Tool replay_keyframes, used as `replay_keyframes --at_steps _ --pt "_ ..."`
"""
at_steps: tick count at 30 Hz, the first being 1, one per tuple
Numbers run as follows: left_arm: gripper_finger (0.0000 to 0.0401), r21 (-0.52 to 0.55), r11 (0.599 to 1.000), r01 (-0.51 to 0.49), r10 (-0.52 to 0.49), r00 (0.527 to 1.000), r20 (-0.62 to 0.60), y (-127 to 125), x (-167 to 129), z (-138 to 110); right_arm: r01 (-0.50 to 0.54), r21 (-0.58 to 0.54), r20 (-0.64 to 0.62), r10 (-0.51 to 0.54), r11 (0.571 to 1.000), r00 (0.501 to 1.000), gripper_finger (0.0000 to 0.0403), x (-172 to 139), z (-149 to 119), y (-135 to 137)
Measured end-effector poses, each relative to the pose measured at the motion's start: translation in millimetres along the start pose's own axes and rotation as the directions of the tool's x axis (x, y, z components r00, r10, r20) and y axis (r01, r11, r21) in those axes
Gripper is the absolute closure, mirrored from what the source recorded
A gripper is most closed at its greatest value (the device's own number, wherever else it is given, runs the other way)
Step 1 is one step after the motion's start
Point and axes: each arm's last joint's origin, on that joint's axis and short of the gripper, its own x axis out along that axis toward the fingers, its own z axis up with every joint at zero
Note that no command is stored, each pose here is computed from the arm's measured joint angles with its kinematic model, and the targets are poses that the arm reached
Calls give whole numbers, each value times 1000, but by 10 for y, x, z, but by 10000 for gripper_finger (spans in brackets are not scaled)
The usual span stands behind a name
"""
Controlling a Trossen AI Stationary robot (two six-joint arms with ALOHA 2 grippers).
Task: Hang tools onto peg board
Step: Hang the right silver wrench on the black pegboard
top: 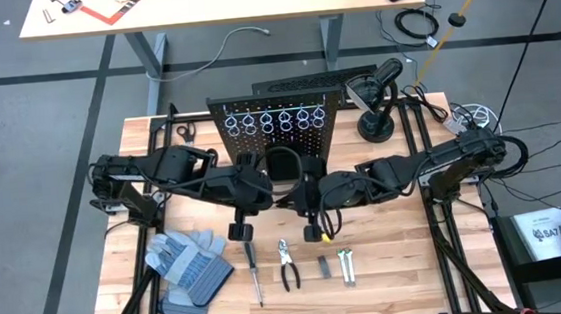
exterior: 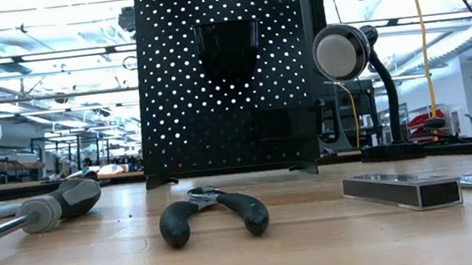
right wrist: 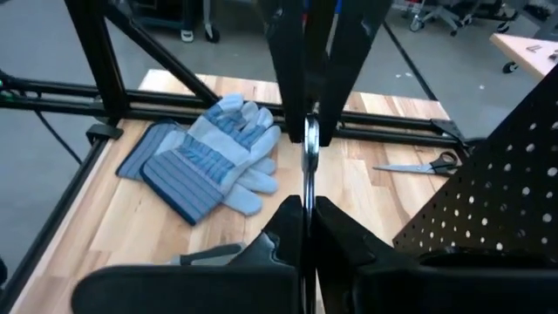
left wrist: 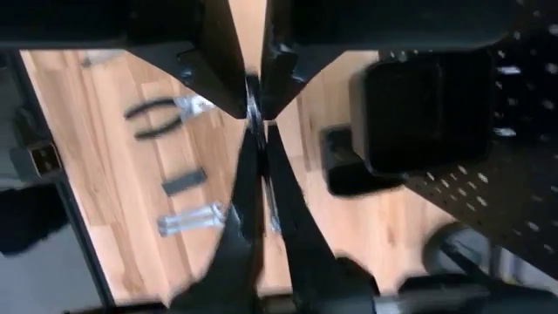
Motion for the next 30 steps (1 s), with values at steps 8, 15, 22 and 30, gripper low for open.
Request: replay_keyframes --at_steps 8,15,22,30 --pt "295 -32 992 -118 122 970 208 0 -426 19 36 2 62 -36 999 997 399 -92 86 -20" --pt "271 -111 973 -204 232 874 427 53 -1037 -73 145 -10 161 -142 989 977 399 -346 242 -79" --pt "269 -168 955 -244 296 769 567 78 -1475 -176 229 -18 323 -211 973 922 399 -700 463 -115" --pt "269 -201 936 -289 352 748 563 74 -1569 -237 313 -5 432 -281 950 857 399 -1047 622 -244"
